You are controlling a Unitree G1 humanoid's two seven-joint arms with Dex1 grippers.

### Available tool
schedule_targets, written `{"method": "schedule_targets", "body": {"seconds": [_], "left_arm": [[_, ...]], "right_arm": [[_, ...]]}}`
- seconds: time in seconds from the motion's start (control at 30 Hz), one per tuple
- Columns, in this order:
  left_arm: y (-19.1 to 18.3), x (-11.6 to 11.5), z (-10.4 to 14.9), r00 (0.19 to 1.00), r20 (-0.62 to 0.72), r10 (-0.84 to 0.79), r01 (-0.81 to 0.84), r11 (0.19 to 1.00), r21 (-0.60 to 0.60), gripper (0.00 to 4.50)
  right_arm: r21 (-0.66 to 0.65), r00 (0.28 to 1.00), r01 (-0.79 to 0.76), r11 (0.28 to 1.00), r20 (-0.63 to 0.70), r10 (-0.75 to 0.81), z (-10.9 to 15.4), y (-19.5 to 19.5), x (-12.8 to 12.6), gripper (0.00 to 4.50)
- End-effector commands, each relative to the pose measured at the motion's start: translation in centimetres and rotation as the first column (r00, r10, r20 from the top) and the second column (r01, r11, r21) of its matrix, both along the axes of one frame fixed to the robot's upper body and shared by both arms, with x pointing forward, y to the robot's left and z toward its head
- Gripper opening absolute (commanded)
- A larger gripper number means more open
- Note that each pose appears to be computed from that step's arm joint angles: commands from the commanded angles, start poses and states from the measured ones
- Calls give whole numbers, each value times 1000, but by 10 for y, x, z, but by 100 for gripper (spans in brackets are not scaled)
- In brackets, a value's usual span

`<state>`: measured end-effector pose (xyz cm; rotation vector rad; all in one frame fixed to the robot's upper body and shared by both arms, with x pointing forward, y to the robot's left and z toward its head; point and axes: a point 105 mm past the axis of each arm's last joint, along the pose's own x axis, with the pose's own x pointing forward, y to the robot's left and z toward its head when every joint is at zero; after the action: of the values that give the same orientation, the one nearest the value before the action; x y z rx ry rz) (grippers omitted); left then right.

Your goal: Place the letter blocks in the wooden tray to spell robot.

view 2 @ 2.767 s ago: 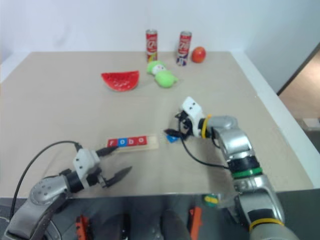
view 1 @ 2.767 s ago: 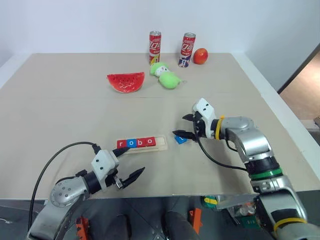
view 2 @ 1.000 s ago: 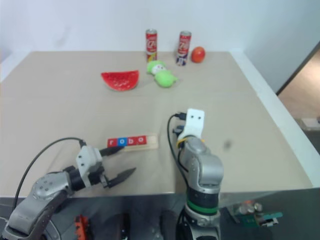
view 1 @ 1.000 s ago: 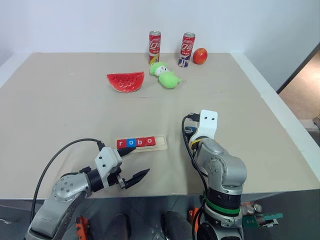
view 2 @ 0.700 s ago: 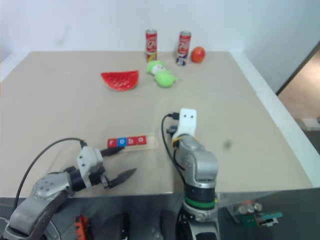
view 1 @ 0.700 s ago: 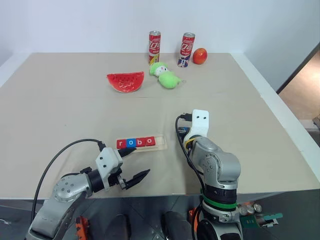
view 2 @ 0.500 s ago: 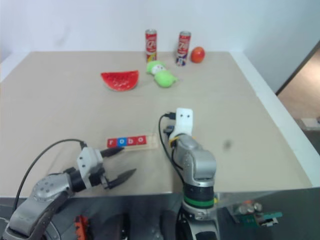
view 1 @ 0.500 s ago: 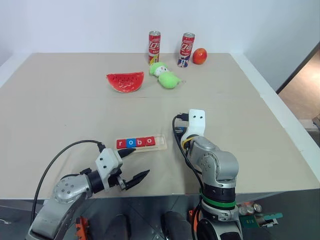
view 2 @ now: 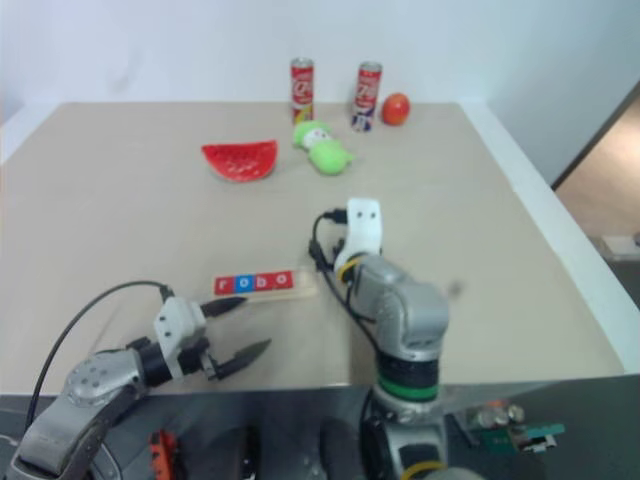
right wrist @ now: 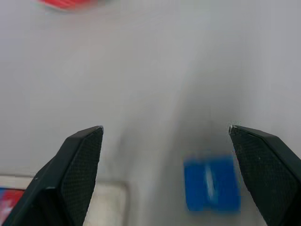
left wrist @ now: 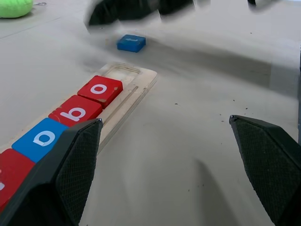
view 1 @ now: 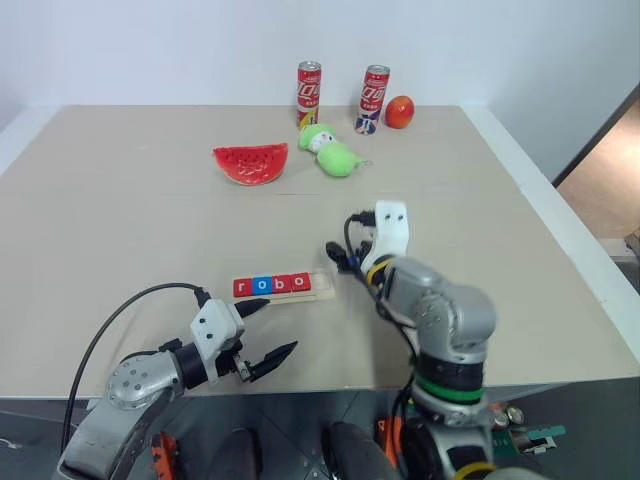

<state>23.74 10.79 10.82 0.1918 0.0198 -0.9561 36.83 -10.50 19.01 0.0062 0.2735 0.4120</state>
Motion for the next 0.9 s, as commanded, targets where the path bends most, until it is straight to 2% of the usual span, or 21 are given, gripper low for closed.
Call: {"method": "schedule_targets", "body": {"seconds": [0.03,0.1,0.23,0.3,0.4,0.5,0.73,0.77,0.9], "left_arm": [[-2,0,6,999,44,-14,14,1000,0,450],[-2,1,5,999,50,-18,18,1000,4,450],[-3,1,6,998,59,-24,24,1000,7,450],[-2,1,6,998,62,-19,18,1000,9,450],[-1,0,6,998,62,-14,14,1000,12,450],[-1,0,6,998,65,-12,11,1000,16,450],[2,-1,7,998,68,9,-10,1000,18,450],[2,-1,7,998,69,10,-11,1000,16,450],[0,1,14,997,81,11,-10,1000,-15,450]], "right_arm": [[-59,967,-244,968,63,247,11,-7,6,447],[-162,912,-394,905,57,407,1,-15,8,447],[-310,759,-617,723,7,651,-24,-25,8,447],[-302,684,-693,655,14,729,-24,-23,8,447],[-363,575,-759,540,14,818,-26,-19,9,447],[-405,561,-753,519,18,828,-29,-19,20,447],[-417,568,-760,499,-54,821,-58,-22,23,447],[-416,566,-764,493,-64,822,-62,-23,22,424],[-377,591,-758,532,-53,805,-67,-28,21,424]]}}
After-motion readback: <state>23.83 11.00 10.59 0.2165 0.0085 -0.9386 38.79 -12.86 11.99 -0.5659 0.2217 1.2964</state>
